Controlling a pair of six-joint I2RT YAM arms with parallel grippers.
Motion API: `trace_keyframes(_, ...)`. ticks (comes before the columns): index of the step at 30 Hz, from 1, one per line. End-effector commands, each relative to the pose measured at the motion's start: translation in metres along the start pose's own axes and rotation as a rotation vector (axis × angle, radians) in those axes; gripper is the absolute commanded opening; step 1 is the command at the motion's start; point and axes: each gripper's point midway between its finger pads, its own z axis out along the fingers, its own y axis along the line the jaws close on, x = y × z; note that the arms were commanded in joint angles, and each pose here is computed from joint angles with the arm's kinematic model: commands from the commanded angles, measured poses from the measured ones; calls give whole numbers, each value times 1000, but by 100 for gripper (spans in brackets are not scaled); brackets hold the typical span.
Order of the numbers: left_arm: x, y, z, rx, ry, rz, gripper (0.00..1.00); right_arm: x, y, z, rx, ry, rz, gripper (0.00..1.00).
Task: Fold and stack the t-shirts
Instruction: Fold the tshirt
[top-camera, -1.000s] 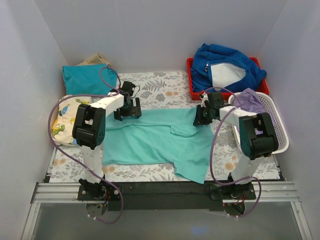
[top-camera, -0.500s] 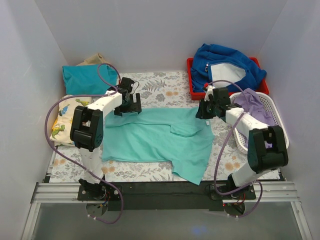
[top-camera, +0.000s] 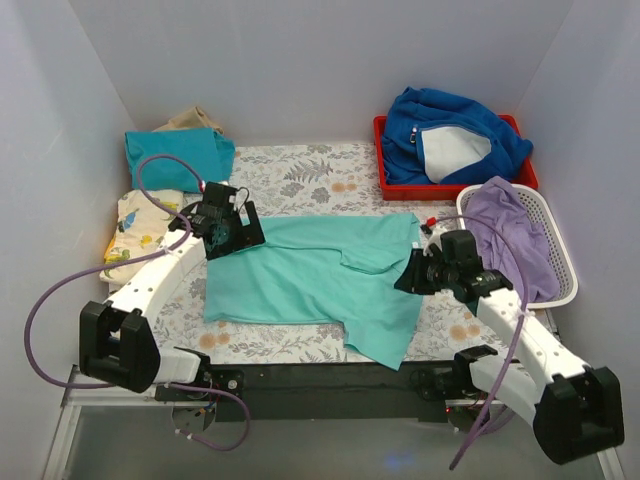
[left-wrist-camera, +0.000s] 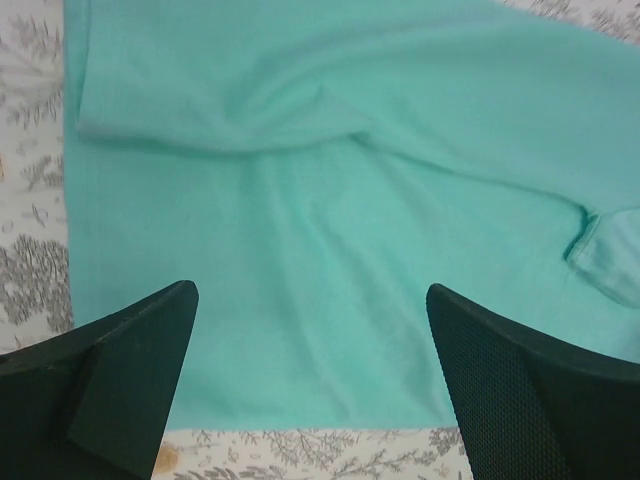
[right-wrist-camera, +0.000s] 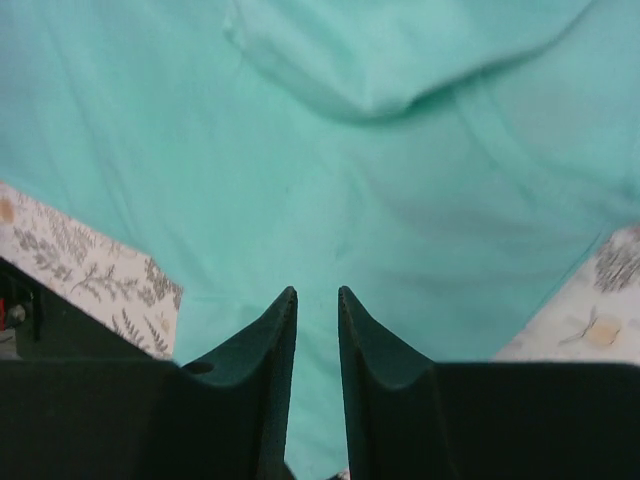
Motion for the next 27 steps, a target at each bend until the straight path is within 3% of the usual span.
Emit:
trace_keyframes(1,38,14,-22,-19,98,-100,98,33,12,-15,-14,30,145,29)
trace_keyframes(12,103,53,-39,-187,280,-195,98,112,11,-31,102,179,299,28)
trace_keyframes(18,132,74,-39,-279,347,-203,98,124,5,-52,225,198,318,28)
trace_keyframes(27,158,79,-38,-287,409,-244,98,139,-9,-58,314,250,266,29)
